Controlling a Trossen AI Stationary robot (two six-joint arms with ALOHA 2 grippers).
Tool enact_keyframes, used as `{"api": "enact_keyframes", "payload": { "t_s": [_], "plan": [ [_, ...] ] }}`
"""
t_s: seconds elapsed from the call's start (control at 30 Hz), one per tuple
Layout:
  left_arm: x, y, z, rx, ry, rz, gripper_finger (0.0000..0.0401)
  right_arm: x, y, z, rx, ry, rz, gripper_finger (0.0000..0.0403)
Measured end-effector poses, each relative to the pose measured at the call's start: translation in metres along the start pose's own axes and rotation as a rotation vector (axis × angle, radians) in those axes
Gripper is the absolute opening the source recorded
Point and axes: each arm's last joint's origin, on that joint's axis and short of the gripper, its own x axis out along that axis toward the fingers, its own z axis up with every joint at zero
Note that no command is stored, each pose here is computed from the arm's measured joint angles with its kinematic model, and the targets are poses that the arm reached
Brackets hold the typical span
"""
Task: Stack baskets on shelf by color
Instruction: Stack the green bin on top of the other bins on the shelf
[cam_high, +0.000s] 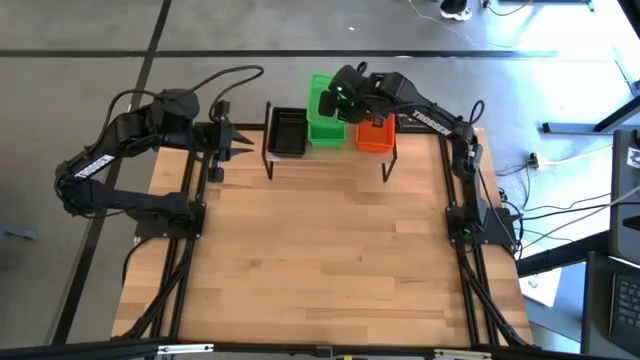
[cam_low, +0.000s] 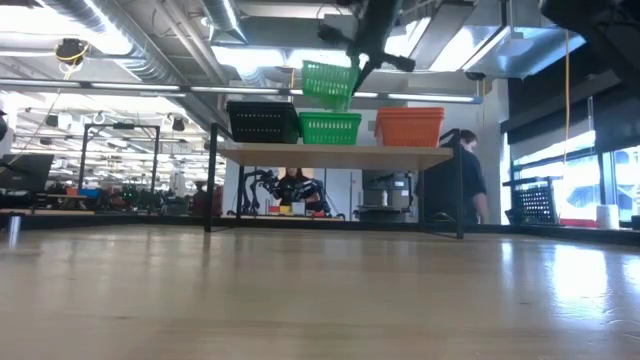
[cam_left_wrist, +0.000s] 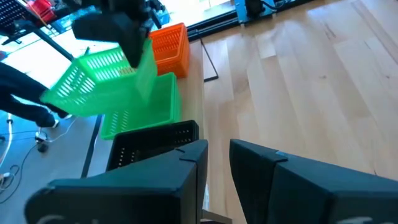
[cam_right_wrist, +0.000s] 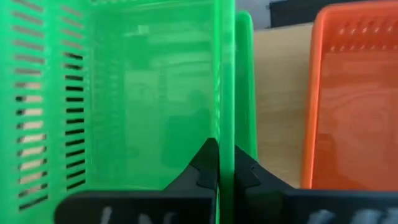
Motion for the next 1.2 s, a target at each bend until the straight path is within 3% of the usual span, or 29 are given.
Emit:
{"api": "enact_keyframes", "payload": {
  "t_s": [0.37,0.5,0.8,1.2],
  "plan": [
    [0.0,0.0,0.0,0.0,0.001,0.001,0.006,0.038,-0.007,0.0,-0.014,0.112,-0.126,0.0],
    [0.0,0.0,0.0,0.0,0.001,0.001,0.006,0.039,-0.007,0.002,-0.067,0.116,-0.111,0.0004],
    [0.0,0.0,0.0,0.0,0.001,0.001,0.006,0.042,-0.005,0.002,-0.046,0.119,-0.104,0.0038],
    [0.0,0.0,-0.001,-0.008,0.007,-0.003,0.006,0.037,-0.006,0.0,-0.05,0.111,-0.112,0.0041]
  ]
}}
